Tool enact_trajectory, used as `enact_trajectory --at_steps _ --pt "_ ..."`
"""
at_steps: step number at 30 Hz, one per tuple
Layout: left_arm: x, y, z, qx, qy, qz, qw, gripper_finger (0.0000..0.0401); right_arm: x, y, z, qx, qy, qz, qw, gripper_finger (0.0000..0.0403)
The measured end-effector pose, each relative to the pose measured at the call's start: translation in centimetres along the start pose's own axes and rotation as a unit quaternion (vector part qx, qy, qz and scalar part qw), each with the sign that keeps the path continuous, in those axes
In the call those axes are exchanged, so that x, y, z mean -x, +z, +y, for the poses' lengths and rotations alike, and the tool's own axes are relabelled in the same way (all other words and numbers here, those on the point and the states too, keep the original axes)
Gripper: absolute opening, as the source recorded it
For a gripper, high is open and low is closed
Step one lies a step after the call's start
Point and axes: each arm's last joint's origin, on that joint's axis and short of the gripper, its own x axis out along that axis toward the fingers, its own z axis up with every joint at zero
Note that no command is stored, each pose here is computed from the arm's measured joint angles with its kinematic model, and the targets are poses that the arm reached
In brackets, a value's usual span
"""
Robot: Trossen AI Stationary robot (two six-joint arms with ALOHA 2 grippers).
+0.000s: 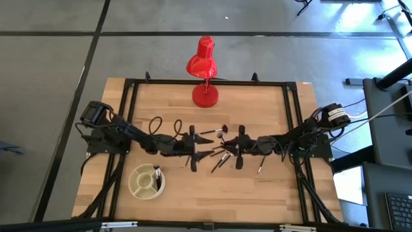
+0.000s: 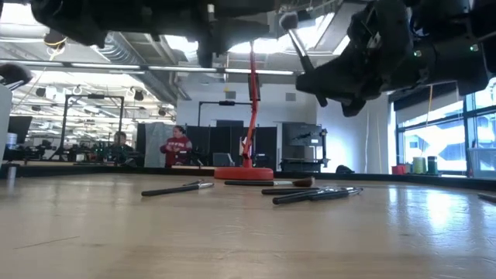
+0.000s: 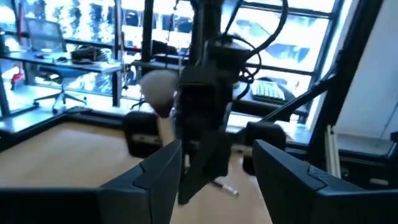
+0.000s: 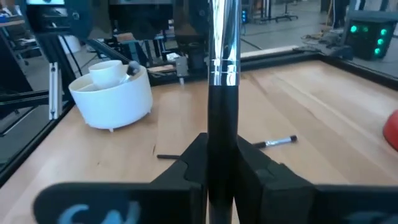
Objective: Put items in baskets/containers
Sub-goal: Put the powder brush into the pen organizer
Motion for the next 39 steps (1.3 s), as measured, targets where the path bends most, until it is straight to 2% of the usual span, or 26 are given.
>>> enact_trajectory --at_steps 4,10,14,20,26,31,35,39 --pt "-1.3 0.3 -0.6 0.000 -0.015 -0.009 1.000 0.0210 -0.3 0.3 0.2 0.025 0.013 -0.004 1.000 0.0045" --pt "-2.0 0.3 -0.4 -0.027 0.059 -0.017 0.998 0.0257 -0.3 0.5 0.3 0.027 0.022 -0.007 0.999 0.0045" --pt "-2.1 0.9 0.0 -0.025 0.081 -0.044 0.995 0.0258 -0.3 0.3 0.4 0.033 0.027 -0.002 0.999 0.0045" --pt "-2.3 1.0 0.3 -0.012 0.061 -0.045 0.997 0.0200 -0.3 0.3 0.3 0.038 0.026 0.000 0.999 0.0045" --pt "-2.5 0.8 0.6 0.023 0.059 -0.037 0.997 0.0097 -0.3 0.3 0.4 0.038 0.029 0.000 0.999 0.0045" --pt "-2.5 0.7 0.6 0.026 0.052 -0.034 0.998 0.0023 -0.3 0.3 0.4 0.039 0.045 0.002 0.998 0.0045" --pt "-2.5 0.7 0.5 0.026 0.042 -0.031 0.998 0.0010 -0.3 0.2 0.5 0.033 0.057 0.007 0.998 0.0051" --pt "-2.3 -0.2 0.1 0.008 0.052 0.010 0.999 0.0009 -0.3 0.2 0.5 0.029 0.061 0.010 0.998 0.0122"
